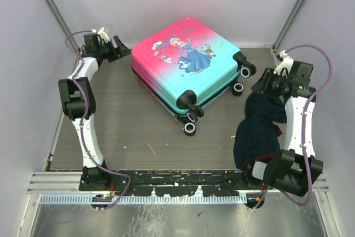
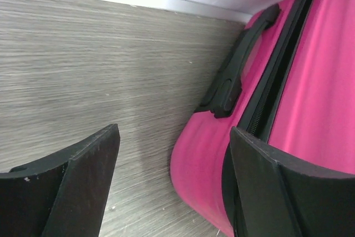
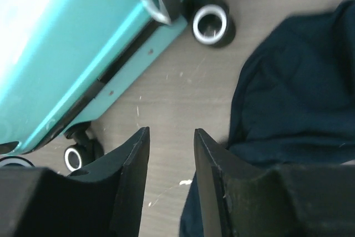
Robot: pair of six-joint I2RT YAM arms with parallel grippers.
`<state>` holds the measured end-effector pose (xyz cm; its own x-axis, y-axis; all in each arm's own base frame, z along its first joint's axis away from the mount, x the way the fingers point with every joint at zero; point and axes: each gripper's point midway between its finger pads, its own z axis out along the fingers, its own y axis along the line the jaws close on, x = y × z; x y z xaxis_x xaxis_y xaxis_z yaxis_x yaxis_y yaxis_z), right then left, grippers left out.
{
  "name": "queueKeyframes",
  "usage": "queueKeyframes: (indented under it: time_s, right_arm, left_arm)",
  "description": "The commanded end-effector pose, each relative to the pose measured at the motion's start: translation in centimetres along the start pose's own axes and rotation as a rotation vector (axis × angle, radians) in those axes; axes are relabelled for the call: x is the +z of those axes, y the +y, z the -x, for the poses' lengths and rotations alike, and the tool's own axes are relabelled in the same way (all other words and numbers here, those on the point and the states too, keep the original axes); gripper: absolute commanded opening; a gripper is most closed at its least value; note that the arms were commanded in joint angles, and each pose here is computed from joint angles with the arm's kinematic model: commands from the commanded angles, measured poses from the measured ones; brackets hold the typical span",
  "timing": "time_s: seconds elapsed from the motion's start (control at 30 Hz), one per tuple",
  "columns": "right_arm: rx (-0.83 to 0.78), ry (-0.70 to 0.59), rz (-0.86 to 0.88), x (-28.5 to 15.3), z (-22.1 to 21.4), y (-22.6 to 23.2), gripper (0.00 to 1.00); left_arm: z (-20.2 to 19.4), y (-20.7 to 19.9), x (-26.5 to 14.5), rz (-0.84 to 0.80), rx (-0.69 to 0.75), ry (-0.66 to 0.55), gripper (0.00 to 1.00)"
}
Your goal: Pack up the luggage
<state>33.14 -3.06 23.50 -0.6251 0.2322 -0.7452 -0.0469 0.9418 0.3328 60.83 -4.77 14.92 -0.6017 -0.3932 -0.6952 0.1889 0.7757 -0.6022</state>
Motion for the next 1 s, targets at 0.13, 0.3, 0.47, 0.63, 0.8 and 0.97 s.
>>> queueKeyframes:
  time_s: [0.13, 0.3, 0.47, 0.63, 0.8, 0.97]
  right_arm:
    - [0.192, 0.027, -0.024, 1.4, -3.8, -0.5, 0.40]
    - [0.110, 0.064, -0.106, 3.6, -5.4, -3.6, 0.36]
    - [0.067, 0.067, -0.109, 6.2, -3.7, -5.4, 0.34]
    - [0.039, 0.038, 0.011, 9.9, -1.4, -4.1, 0.34]
    - [0.003, 0.074, 0.143, 13.8, -1.6, 0.0, 0.36]
    - [-0.106, 0.060, 0.269, 17.2, -1.0, 6.9, 0.37]
  left_arm:
    - [-6.3, -11.5, -0.3, -0.321, 0.227, 0.180, 0.76]
    - [-12.0, -14.9, -6.0, -0.431, 0.253, 0.300, 0.71]
    - [-18.6, -17.1, -12.3, -0.497, 0.332, 0.408, 0.72]
    - [-16.3, -14.0, -14.5, -0.337, 0.133, 0.291, 0.74]
    - [-11.5, -7.2, -15.7, -0.038, 0.051, 0.118, 0.76]
    - [-10.4, -2.7, -17.3, 0.122, -0.039, 0.115, 0.77]
